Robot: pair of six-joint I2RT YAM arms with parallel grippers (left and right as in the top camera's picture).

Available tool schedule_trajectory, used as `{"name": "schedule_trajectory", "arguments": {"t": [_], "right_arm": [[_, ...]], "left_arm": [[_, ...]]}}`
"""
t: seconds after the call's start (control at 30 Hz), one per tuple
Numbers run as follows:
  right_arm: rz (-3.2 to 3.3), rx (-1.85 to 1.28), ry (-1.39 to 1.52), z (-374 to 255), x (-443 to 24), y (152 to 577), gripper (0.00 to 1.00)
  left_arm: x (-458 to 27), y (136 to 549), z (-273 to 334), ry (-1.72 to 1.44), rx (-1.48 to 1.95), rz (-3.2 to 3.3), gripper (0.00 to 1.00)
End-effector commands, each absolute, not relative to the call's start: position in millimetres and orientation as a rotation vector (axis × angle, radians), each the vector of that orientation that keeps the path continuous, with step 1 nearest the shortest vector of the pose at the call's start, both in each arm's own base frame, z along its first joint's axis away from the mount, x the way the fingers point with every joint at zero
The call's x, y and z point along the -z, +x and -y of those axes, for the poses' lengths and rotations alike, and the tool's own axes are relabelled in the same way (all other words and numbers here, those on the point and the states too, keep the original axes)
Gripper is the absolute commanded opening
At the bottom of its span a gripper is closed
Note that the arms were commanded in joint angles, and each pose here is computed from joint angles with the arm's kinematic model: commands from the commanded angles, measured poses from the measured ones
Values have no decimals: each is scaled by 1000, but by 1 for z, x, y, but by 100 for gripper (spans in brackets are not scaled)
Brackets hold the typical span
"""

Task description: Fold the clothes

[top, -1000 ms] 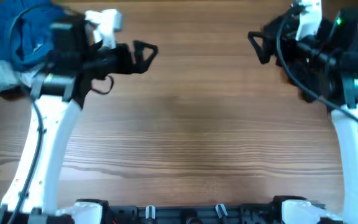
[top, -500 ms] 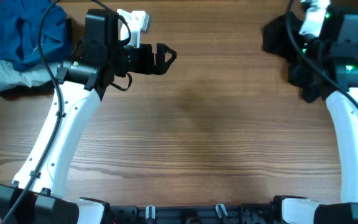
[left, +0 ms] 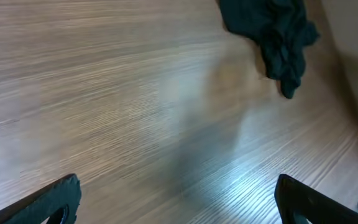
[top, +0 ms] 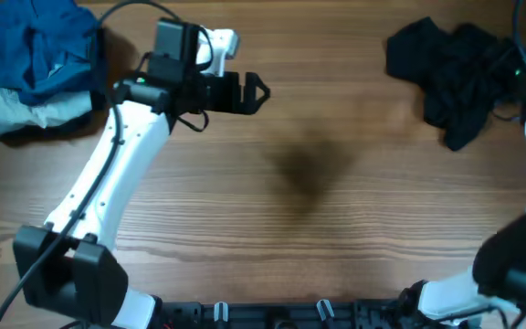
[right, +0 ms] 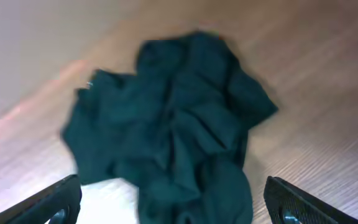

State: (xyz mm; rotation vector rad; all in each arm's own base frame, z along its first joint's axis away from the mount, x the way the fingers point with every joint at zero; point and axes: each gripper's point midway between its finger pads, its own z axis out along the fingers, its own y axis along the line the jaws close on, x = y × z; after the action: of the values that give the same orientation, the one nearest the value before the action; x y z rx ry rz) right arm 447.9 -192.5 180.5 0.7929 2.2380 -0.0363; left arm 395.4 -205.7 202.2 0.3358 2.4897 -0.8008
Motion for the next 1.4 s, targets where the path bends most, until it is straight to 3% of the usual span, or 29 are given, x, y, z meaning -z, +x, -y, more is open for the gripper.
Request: {"name": "schedule_trajectory", "arguments": {"t": [0.0,0.23,0.4,0.47,0.5,0.6,0.73,0.83,1.0,1.23,1.37], "right_arm": [[-2253,14,835,206,-154,457,96],[-2292,-54,871,224,-89,473,94],[-2304,-130,775,222,-55,493,75],[-2293,-126,769,224,-52,496,59],[-2283,-124,765,224,-53,498,39],[-2257,-119,754,227,-59,502,4],[-2247,-173,727,219,-66,506,4],[-2176,-303,615,200,-112,517,4],[-1985,-378,374,151,-272,513,4],[-1679,-333,66,43,-474,441,4],[-1582,-360,9,5,-519,411,4]], "left_arm": [[-208,398,220,402,779,-2446,100],[-205,397,225,416,726,-2450,100],[-205,397,225,416,726,-2452,100],[-205,397,225,416,726,-2452,100],[-205,397,225,416,726,-2452,100],[-205,397,225,416,726,-2453,100],[-205,397,225,416,726,-2453,100],[-205,398,224,411,714,-2450,99],[-210,405,226,413,712,-2413,98],[-221,409,226,414,715,-2367,100],[-240,397,227,433,748,-2337,100]]}}
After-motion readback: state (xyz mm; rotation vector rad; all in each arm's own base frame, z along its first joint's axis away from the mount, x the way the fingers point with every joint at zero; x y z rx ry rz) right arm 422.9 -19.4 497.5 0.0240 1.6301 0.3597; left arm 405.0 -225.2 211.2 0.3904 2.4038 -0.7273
